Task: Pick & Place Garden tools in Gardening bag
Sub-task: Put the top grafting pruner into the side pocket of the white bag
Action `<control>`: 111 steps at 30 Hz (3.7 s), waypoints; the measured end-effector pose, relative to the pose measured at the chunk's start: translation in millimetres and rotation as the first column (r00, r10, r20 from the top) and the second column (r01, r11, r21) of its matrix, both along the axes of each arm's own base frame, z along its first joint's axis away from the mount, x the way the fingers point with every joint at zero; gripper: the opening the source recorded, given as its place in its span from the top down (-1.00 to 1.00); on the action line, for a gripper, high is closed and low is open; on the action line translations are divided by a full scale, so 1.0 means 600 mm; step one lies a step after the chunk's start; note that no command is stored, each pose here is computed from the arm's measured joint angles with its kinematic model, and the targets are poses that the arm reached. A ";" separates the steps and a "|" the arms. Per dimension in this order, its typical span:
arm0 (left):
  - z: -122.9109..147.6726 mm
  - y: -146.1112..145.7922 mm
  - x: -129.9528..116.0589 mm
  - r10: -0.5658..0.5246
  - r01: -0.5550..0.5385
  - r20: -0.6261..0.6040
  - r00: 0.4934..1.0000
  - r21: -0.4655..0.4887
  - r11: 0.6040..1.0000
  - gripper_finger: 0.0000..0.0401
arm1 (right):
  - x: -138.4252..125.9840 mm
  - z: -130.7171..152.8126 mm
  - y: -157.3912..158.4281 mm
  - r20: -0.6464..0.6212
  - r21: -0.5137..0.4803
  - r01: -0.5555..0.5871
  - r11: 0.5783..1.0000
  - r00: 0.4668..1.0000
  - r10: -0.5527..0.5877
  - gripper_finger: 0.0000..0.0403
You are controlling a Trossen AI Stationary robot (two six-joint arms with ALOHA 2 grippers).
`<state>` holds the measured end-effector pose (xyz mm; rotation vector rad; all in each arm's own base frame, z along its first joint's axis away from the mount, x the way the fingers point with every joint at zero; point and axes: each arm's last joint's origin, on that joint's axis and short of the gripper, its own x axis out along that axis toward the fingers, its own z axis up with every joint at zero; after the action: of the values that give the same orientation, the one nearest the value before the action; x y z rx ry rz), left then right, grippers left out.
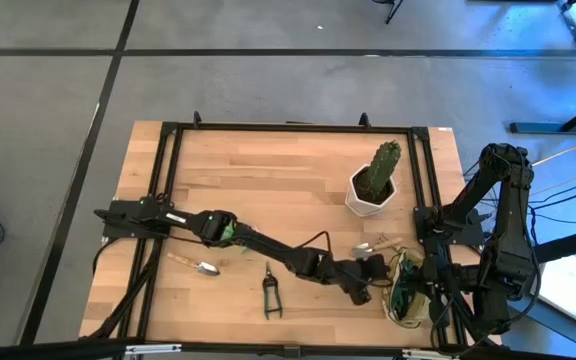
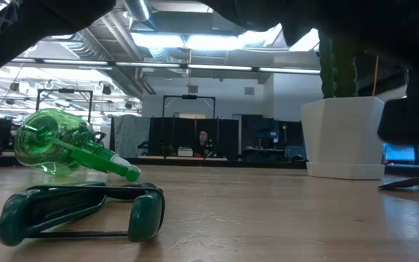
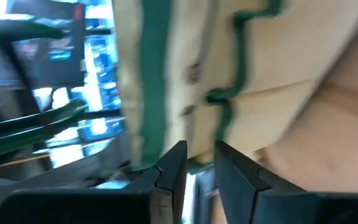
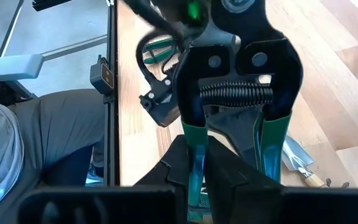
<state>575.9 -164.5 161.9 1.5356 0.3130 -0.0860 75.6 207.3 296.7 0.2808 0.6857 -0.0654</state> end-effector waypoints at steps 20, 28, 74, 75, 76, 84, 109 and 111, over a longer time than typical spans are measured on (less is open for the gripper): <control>-0.013 0.025 0.010 -0.192 0.193 -0.040 0.981 0.006 0.981 0.62 | 0.001 0.002 0.001 0.029 -0.013 -0.007 1.000 1.000 0.007 0.86; -0.011 0.053 0.018 -0.192 0.193 -0.039 0.981 0.039 0.980 0.62 | 0.001 0.002 0.002 0.030 -0.010 -0.007 1.000 1.000 0.007 0.86; 0.001 0.081 0.028 -0.345 0.344 0.040 0.938 0.029 0.938 0.62 | 0.002 0.003 0.002 0.047 -0.014 -0.002 1.000 0.999 0.003 0.86; 0.001 0.081 0.028 -0.351 0.351 0.040 0.935 0.027 0.936 0.62 | 0.002 0.003 0.002 0.047 -0.014 -0.002 1.000 0.999 0.003 0.86; 0.001 0.081 0.028 -0.355 0.354 0.041 0.934 0.027 0.935 0.62 | 0.002 0.003 0.002 0.047 -0.014 -0.002 1.000 0.999 0.003 0.86; -0.006 0.096 0.033 -0.363 0.362 0.056 0.930 0.016 0.932 0.62 | 0.002 0.003 0.002 0.050 -0.014 -0.001 1.000 0.999 0.002 0.86; -0.015 0.104 0.037 -0.328 0.328 0.083 0.941 0.021 0.945 0.97 | 0.002 0.003 0.002 0.056 -0.021 -0.001 1.000 0.998 0.002 0.86; -0.015 0.104 0.037 -0.325 0.325 0.080 0.942 0.014 0.946 0.98 | 0.002 0.003 0.002 0.056 -0.021 -0.001 1.000 0.998 0.002 0.86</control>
<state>597.8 -102.2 152.7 1.5756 -0.0088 -0.2822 76.9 208.2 298.3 0.2615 0.6291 -0.0628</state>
